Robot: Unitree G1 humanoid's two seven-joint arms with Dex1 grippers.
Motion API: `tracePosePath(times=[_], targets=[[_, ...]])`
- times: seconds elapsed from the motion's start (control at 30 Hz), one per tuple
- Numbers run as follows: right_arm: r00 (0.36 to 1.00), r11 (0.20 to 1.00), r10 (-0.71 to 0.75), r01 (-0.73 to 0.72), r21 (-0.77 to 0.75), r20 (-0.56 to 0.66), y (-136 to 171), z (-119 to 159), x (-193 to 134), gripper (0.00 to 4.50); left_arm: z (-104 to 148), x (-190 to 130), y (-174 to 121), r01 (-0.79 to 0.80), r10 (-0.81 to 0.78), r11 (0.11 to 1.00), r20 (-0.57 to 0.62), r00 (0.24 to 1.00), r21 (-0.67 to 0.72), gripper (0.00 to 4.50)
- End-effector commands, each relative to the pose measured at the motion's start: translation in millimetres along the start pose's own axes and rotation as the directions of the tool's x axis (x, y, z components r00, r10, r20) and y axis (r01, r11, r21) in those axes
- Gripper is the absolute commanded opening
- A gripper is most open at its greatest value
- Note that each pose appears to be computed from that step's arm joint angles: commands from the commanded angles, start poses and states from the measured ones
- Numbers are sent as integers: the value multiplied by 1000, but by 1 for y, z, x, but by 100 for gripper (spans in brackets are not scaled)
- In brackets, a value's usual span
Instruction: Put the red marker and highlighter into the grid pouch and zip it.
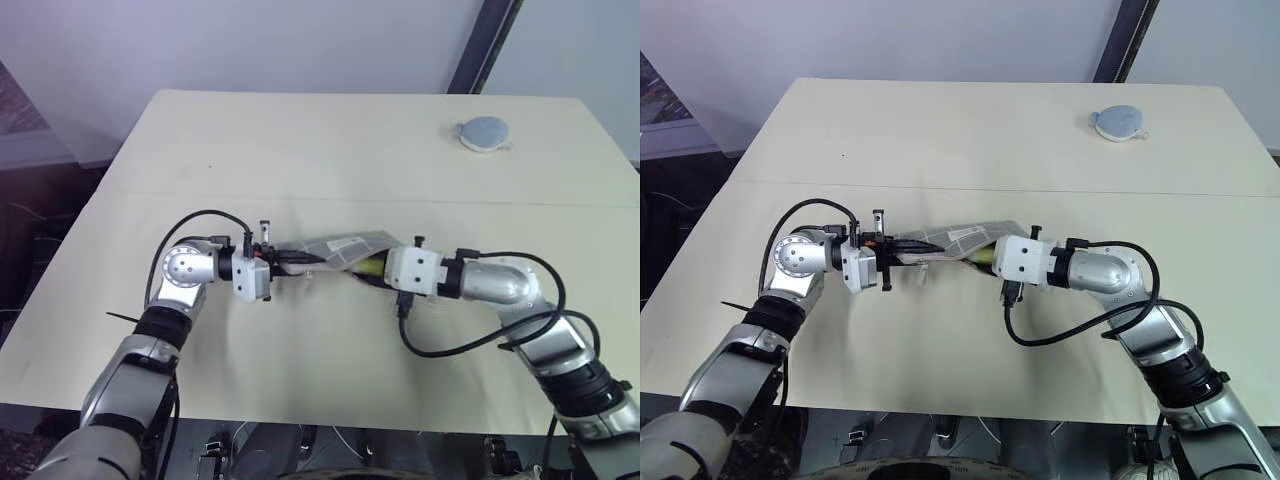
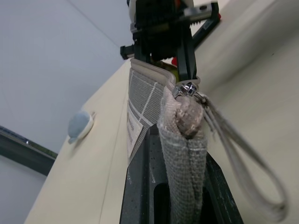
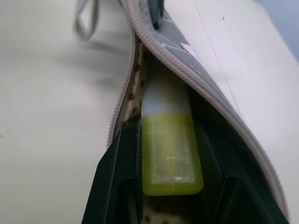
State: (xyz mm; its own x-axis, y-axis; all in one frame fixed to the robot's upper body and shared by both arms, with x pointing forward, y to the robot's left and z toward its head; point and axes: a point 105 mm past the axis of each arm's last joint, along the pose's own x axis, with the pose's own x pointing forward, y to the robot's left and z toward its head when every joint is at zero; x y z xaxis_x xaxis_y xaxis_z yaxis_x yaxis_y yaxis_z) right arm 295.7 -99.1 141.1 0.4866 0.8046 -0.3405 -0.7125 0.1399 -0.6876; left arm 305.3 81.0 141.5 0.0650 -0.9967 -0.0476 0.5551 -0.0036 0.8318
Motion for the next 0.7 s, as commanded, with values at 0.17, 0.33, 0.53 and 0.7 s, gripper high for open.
tracePosePath(times=[0.17, 0.33, 0.53, 0.7], targets=[[997, 998, -68, 68, 7, 47, -9, 10, -10, 346, 1, -3, 3, -43, 43, 999, 7, 999, 28, 0], [993, 948, -76, 44, 314, 89, 2, 21, -32, 446, -3, -4, -2, -63, 63, 998, -11, 998, 9, 0], [977, 817, -176, 74, 572, 124, 4, 39, -57, 446, -6, -2, -6, -91, 91, 996, -21, 996, -5, 0], [941, 693, -336, 270, 669, -31, 1, 16, -95, 446, -9, -2, -6, -111, 110, 994, -32, 993, -24, 0]])
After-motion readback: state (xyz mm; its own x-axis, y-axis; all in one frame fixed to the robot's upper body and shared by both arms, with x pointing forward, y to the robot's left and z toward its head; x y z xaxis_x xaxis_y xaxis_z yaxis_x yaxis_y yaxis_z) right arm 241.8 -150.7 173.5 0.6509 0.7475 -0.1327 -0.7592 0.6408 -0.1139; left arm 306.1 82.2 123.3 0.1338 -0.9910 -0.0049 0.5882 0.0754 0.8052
